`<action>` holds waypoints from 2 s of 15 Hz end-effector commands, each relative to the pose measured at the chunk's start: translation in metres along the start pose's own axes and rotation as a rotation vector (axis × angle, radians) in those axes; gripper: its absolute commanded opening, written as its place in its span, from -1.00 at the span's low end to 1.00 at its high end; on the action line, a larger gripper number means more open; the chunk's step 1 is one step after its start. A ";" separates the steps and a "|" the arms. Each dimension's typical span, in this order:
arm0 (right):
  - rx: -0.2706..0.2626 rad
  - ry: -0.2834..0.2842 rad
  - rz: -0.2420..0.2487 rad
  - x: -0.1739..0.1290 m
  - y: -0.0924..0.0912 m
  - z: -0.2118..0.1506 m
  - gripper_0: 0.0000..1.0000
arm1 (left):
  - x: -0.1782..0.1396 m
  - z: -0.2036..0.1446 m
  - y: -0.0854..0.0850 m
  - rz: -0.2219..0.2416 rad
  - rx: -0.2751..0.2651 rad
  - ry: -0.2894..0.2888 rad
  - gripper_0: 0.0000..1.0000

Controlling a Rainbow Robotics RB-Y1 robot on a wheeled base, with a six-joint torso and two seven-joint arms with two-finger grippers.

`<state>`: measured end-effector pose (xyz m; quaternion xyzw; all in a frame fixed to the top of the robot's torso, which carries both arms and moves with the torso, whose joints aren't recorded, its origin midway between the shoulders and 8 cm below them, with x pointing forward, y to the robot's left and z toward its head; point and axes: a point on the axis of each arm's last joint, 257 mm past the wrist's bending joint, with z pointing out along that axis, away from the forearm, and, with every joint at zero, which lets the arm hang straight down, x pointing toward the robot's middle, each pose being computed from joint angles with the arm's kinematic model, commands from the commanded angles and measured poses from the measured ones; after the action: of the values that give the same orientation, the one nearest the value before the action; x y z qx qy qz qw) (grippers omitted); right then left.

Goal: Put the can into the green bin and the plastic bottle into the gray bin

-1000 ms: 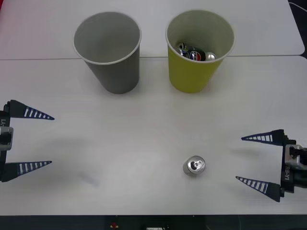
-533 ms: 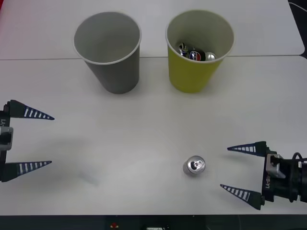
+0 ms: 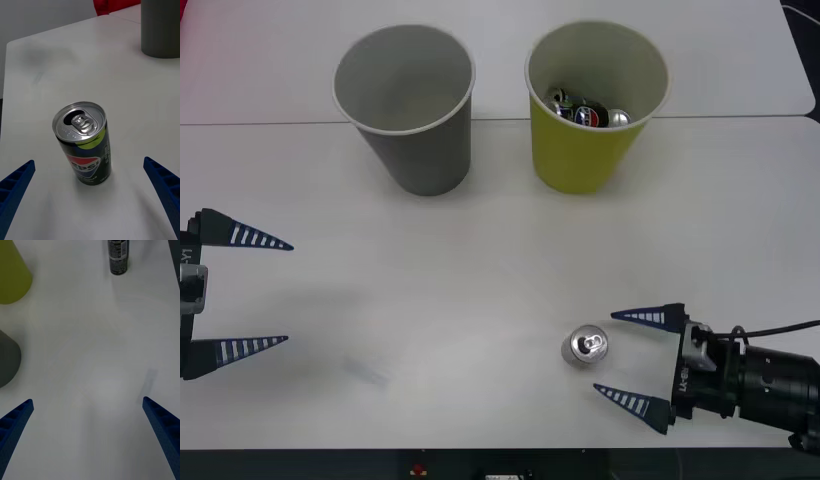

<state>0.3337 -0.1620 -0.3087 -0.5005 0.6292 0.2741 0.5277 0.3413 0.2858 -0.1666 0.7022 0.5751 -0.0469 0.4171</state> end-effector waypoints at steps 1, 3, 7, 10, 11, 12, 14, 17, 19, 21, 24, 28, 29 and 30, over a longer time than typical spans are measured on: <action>0.003 -0.022 0.000 0.002 -0.001 0.022 1.00 | 0.000 0.000 0.000 0.000 0.000 0.000 1.00; 0.010 -0.029 -0.005 0.004 -0.004 0.037 1.00 | 0.000 0.000 0.000 0.000 0.000 0.000 1.00; 0.017 -0.048 -0.004 0.002 -0.005 0.059 1.00 | 0.000 0.000 0.000 0.000 0.000 0.000 1.00; 0.014 -0.053 -0.004 0.000 -0.004 0.062 0.83 | 0.000 0.000 0.000 0.000 0.000 0.000 1.00; 0.014 -0.055 -0.004 0.000 -0.004 0.062 -0.09 | 0.000 0.000 0.000 0.000 0.000 0.000 1.00; 0.012 -0.054 0.001 0.000 -0.003 0.062 -0.94 | 0.000 0.000 0.000 0.000 0.000 0.000 1.00; 0.014 -0.057 0.006 0.000 -0.003 0.062 -1.00 | 0.000 0.000 0.000 0.000 0.000 0.000 1.00; 0.014 -0.059 0.007 -0.002 -0.004 0.061 -1.00 | 0.000 0.000 0.000 0.000 0.000 0.000 1.00; 0.015 -0.062 0.013 -0.002 -0.004 0.061 -1.00 | 0.000 0.000 0.000 0.000 0.000 0.000 1.00; 0.015 -0.064 0.013 -0.003 -0.004 0.062 -1.00 | 0.000 0.000 0.000 0.000 0.000 0.000 1.00; 0.013 -0.072 0.018 -0.005 -0.004 0.060 -1.00 | 0.000 0.000 0.000 0.000 0.000 0.000 1.00; -0.004 -0.084 0.029 -0.013 -0.005 0.053 -1.00 | 0.000 0.000 0.000 0.000 0.000 0.000 1.00; -0.009 -0.090 0.033 -0.017 -0.005 0.051 -1.00 | 0.000 0.000 0.000 0.000 0.000 0.000 1.00; -0.019 -0.091 0.058 -0.021 -0.005 0.049 -1.00 | 0.000 0.000 0.000 0.000 0.000 0.000 1.00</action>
<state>0.3571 -0.1135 -0.3062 -0.4777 0.6138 0.3106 0.5465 0.3413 0.2858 -0.1666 0.7022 0.5751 -0.0469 0.4171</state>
